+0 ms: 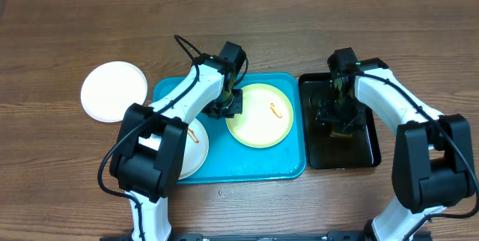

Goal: Clean dirty plates on tray and stack at the side
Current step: 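Lower the right gripper into the black tray and grasp the sponge, then dip and rub the held sponge in the black tray's water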

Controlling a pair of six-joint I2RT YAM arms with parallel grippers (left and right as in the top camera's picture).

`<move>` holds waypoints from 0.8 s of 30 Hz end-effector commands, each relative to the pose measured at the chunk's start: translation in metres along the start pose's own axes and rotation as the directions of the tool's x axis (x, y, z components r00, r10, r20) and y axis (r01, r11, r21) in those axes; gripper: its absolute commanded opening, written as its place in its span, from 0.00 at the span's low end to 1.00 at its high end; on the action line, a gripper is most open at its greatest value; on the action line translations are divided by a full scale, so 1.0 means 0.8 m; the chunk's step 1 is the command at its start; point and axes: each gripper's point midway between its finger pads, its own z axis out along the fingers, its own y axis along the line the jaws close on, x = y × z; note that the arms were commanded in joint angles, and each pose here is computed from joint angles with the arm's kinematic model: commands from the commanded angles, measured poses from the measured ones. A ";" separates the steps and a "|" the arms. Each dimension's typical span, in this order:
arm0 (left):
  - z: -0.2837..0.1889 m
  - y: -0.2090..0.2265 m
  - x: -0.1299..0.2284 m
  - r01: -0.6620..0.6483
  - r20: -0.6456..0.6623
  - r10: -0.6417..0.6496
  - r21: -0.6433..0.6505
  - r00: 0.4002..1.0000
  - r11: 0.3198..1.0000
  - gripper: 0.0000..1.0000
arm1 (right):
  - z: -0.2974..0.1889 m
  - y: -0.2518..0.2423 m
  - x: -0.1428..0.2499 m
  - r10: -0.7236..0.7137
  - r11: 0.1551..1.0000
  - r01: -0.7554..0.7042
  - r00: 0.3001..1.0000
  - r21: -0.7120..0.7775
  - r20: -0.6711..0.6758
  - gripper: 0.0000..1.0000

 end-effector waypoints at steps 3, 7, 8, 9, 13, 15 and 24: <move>0.005 0.006 0.001 0.013 -0.007 -0.013 -0.017 1.000 1.000 0.14 | -0.009 -0.008 0.003 0.013 0.999 -0.013 1.000 0.031 -0.015 0.58; 0.005 0.006 0.001 0.013 -0.007 -0.013 -0.017 1.000 1.000 0.14 | -0.038 -0.007 0.000 0.014 0.999 -0.013 1.000 0.036 -0.026 0.59; 0.005 0.006 0.001 0.014 -0.008 -0.014 -0.017 1.000 1.000 0.14 | -0.043 -0.007 -0.001 0.014 0.999 -0.013 1.000 0.037 -0.026 0.59; 0.005 0.006 0.002 0.013 -0.009 -0.013 -0.018 1.000 1.000 0.14 | -0.046 -0.007 -0.002 0.014 0.999 -0.013 1.000 0.037 -0.026 0.59; 0.005 0.008 0.006 0.013 -0.022 -0.014 -0.024 1.000 1.000 0.15 | -0.043 -0.008 0.000 0.015 0.999 -0.014 0.999 0.039 -0.031 0.74; 0.005 0.008 0.006 0.013 -0.024 -0.014 -0.025 1.000 1.000 0.15 | -0.038 -0.010 0.002 0.016 0.999 -0.014 0.999 0.047 -0.035 0.77; 0.005 0.007 0.005 0.013 -0.020 -0.014 -0.024 1.000 1.000 0.16 | 0.002 -0.025 0.003 0.055 0.994 -0.056 0.998 0.097 0.009 0.74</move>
